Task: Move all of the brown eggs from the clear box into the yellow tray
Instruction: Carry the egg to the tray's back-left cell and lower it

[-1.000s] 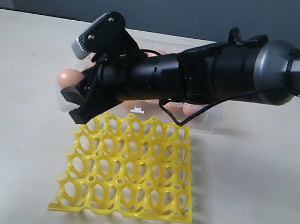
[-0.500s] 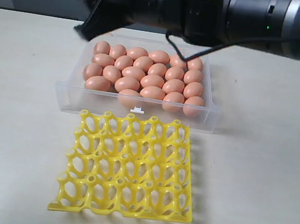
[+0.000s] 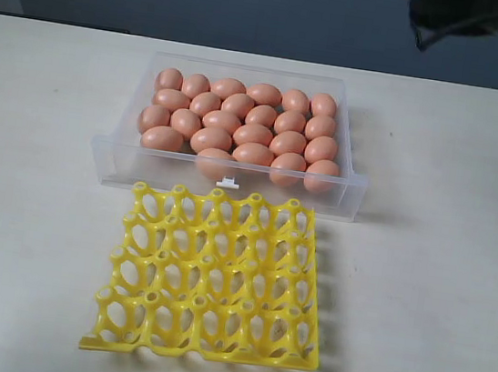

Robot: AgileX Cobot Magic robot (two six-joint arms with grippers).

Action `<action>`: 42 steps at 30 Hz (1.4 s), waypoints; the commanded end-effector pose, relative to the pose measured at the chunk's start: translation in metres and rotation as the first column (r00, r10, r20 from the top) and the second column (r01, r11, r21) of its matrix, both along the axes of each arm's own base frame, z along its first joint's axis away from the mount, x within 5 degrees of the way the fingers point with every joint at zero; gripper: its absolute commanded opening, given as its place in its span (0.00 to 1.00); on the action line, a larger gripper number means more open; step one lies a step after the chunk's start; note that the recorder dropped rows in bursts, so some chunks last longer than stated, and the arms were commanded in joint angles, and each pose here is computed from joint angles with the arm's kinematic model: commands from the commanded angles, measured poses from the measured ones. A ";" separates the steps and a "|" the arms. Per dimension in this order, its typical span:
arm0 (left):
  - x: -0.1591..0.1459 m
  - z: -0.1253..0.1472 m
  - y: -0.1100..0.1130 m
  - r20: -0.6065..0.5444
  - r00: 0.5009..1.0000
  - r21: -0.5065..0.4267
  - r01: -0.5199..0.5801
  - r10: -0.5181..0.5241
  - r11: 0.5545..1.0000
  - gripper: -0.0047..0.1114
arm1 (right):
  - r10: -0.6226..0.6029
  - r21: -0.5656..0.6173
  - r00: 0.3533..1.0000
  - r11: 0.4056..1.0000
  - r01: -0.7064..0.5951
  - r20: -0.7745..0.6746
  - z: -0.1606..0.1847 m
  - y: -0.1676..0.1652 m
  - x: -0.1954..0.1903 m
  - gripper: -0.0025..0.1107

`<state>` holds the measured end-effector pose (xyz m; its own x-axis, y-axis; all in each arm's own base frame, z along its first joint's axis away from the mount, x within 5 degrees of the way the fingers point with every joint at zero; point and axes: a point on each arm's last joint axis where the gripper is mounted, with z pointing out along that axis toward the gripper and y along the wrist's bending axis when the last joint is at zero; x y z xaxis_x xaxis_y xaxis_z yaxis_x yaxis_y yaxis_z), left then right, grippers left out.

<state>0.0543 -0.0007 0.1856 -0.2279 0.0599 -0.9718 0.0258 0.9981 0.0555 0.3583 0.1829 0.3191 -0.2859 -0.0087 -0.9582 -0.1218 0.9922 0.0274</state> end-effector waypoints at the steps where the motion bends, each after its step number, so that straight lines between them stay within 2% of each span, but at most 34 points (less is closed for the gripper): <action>1: 0.000 0.000 0.000 0.011 1.000 -0.001 -0.004 0.004 1.000 0.04 | 0.037 0.089 0.991 0.996 -0.026 -0.132 -0.059 -0.026 -0.002 0.02; 2: 0.000 0.000 0.000 0.011 1.000 -0.001 -0.004 0.004 1.000 0.04 | 0.092 0.040 0.987 0.995 -0.088 -0.135 -0.078 -0.026 -0.013 0.02; 3: 0.000 0.000 0.000 0.011 1.000 -0.001 -0.004 0.004 1.000 0.04 | 0.128 0.050 0.986 0.991 -0.123 -0.103 -0.085 -0.024 -0.022 0.02; 4: 0.000 0.000 0.000 0.011 1.000 -0.001 -0.004 0.004 1.000 0.04 | 0.148 0.140 0.988 0.980 -0.141 -0.040 -0.087 -0.022 -0.032 0.02; 5: 0.000 0.000 0.000 0.011 1.000 -0.001 -0.004 0.004 1.000 0.04 | 0.228 0.200 0.971 0.950 -0.239 0.076 -0.085 -0.016 -0.042 0.02; 6: 0.000 0.000 0.000 0.011 1.000 -0.001 -0.004 0.004 1.000 0.04 | 0.305 0.280 0.919 0.886 -0.370 0.249 -0.078 -0.011 -0.054 0.02; 7: 0.000 0.000 0.000 0.011 1.000 -0.001 -0.004 0.004 1.000 0.04 | 0.368 0.284 0.851 0.828 -0.483 0.374 -0.075 -0.007 -0.065 0.02; 8: 0.000 0.000 0.000 0.011 1.000 -0.001 -0.004 0.004 1.000 0.04 | 0.391 0.266 0.823 0.812 -0.519 0.411 -0.076 -0.007 -0.070 0.02; 11: 0.000 0.000 0.000 0.011 1.000 -0.001 -0.004 0.004 1.000 0.04 | 0.452 0.203 0.866 0.847 -0.492 0.211 -0.097 -0.005 -0.070 0.02; 13: 0.000 0.000 0.000 0.011 1.000 -0.001 -0.004 0.004 1.000 0.04 | 0.525 0.124 0.838 0.830 -0.543 0.150 -0.105 -0.001 -0.074 0.02; 16: 0.000 0.000 0.000 0.011 1.000 -0.001 -0.004 0.004 1.000 0.04 | 0.640 0.086 0.760 0.756 -0.649 0.116 -0.112 0.010 -0.082 0.02; 21: 0.000 0.000 0.000 0.011 1.000 -0.001 -0.004 0.004 1.000 0.04 | 0.777 0.102 0.629 0.624 -0.775 0.026 -0.136 0.035 -0.101 0.02; 22: 0.000 0.000 0.000 0.011 1.000 -0.001 -0.004 0.004 1.000 0.04 | 0.814 0.113 0.580 0.572 -0.812 0.044 -0.141 0.046 -0.108 0.02; 24: 0.000 0.000 0.000 0.011 1.000 -0.001 -0.004 0.004 1.000 0.04 | 0.846 0.152 0.525 0.510 -0.847 0.092 -0.148 0.058 -0.117 0.02; 26: 0.000 0.000 0.000 0.011 1.000 -0.001 -0.004 0.004 1.000 0.04 | 0.866 0.173 0.495 0.477 -0.862 0.078 -0.160 0.067 -0.123 0.02; 31: 0.000 0.000 0.000 0.011 1.000 -0.001 -0.004 0.004 1.000 0.04 | 0.863 0.240 0.506 0.492 -0.837 -0.004 -0.192 0.073 -0.124 0.02; 34: 0.000 0.000 0.000 0.011 1.000 -0.001 -0.004 0.004 1.000 0.04 | 0.861 0.272 0.508 0.485 -0.831 0.014 -0.197 0.074 -0.124 0.02; 38: 0.000 0.000 0.000 0.011 1.000 -0.001 -0.004 0.004 1.000 0.04 | 0.828 0.305 0.560 0.526 -0.794 0.030 -0.197 0.073 -0.119 0.02; 42: 0.000 0.000 0.000 0.011 1.000 -0.001 -0.004 0.004 1.000 0.04 | 0.805 0.299 0.593 0.573 -0.763 -0.029 -0.202 0.070 -0.116 0.02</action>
<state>0.0543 -0.0007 0.1856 -0.2279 0.0599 -0.9718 0.0258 0.9981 0.0555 0.2403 0.2544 0.1194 -0.3924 -0.0784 -0.9165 -0.8388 0.4394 0.3215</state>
